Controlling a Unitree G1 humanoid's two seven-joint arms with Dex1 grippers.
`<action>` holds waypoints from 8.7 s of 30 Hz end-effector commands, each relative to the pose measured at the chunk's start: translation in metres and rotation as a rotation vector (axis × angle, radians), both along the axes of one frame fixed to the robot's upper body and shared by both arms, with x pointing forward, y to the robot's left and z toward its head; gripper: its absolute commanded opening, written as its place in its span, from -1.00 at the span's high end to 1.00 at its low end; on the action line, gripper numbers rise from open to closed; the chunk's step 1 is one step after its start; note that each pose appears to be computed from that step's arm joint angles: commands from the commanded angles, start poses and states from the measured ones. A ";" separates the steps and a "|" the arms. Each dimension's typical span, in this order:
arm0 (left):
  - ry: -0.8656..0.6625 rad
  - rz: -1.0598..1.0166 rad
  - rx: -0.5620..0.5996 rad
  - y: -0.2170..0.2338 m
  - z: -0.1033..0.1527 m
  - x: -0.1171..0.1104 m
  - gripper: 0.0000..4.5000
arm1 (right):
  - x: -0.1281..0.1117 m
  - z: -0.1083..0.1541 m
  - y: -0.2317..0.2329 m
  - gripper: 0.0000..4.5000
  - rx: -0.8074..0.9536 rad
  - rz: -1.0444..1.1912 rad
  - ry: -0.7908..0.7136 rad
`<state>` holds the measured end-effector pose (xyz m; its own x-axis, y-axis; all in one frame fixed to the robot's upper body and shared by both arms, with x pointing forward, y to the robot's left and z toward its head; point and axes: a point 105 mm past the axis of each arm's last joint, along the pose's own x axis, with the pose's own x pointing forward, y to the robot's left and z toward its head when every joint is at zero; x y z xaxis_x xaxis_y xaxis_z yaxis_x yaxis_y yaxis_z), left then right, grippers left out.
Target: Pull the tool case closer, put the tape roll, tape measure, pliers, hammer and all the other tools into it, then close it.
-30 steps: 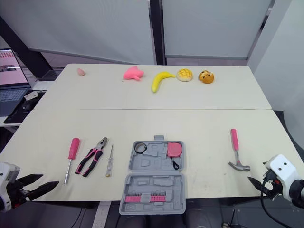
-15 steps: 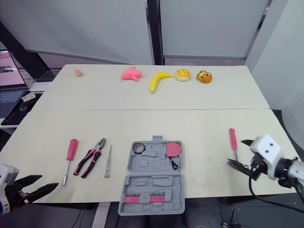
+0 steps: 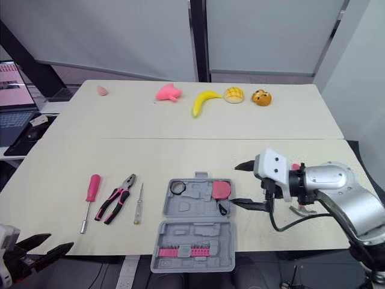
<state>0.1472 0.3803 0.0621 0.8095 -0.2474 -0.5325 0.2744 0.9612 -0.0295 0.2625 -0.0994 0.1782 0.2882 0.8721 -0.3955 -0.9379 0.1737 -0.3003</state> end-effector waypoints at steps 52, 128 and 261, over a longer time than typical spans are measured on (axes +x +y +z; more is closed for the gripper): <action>0.079 -0.010 0.045 -0.086 -0.035 0.143 -0.11 | -0.006 0.010 0.050 -1.00 0.041 0.152 -0.097; -0.133 -1.366 0.304 -0.273 0.065 0.161 -0.11 | 0.027 -0.052 0.081 0.44 -0.172 -0.025 -0.075; -0.209 -1.079 0.233 -0.131 0.050 0.111 -1.00 | 0.047 -0.066 0.138 0.99 -0.078 0.144 -0.184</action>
<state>0.2561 0.2416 0.1075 0.2737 -0.8085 -0.5209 0.9546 0.1621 0.2500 0.3104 0.0326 0.0714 0.2211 0.8076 -0.5467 -0.9122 -0.0270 -0.4089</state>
